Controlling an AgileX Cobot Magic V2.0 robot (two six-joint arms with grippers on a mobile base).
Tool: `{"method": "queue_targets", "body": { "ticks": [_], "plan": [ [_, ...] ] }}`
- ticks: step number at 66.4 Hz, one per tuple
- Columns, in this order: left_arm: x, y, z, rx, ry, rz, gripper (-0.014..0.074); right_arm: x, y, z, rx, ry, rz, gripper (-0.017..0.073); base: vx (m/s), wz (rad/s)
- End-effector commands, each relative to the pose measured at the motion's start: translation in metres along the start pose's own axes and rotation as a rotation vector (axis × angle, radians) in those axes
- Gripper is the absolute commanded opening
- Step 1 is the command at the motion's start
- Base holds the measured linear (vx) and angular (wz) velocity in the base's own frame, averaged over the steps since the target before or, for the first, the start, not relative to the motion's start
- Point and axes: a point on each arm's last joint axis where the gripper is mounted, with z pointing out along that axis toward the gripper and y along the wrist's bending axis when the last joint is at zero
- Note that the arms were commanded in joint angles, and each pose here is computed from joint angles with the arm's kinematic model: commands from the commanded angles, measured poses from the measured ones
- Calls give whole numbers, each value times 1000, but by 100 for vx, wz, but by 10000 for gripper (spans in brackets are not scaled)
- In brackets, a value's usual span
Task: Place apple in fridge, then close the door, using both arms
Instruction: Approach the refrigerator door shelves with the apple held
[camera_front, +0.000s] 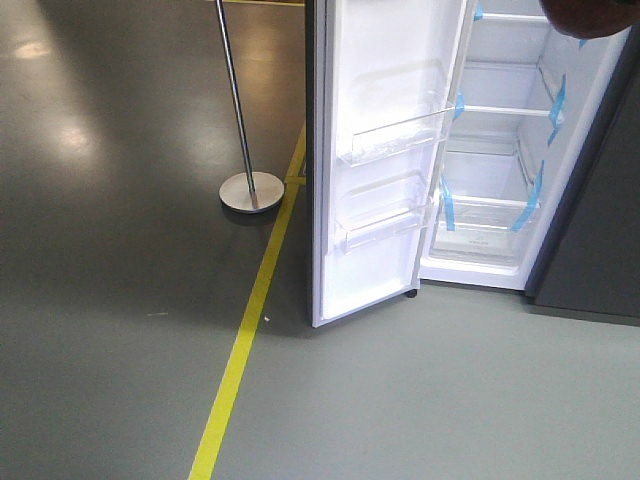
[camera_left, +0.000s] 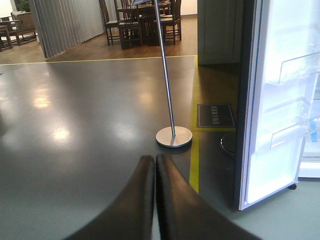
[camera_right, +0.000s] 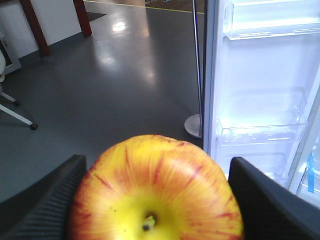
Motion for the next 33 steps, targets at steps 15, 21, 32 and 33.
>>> {"method": "queue_targets", "body": {
  "ticks": [15,21,32,33],
  "plan": [
    [-3,0,0,1,-77,-10,-8,-18,7,-16,15,-125,-11,141,7,1],
    [-3,0,0,1,-77,-10,-8,-18,7,-16,15,-125,-11,141,6,4],
    [-3,0,0,1,-77,-10,-8,-18,7,-16,15,-125,-11,141,6,4],
    [-3,0,0,1,-77,-10,-8,-18,7,-16,15,-125,-11,141,7,4]
  ]
}}
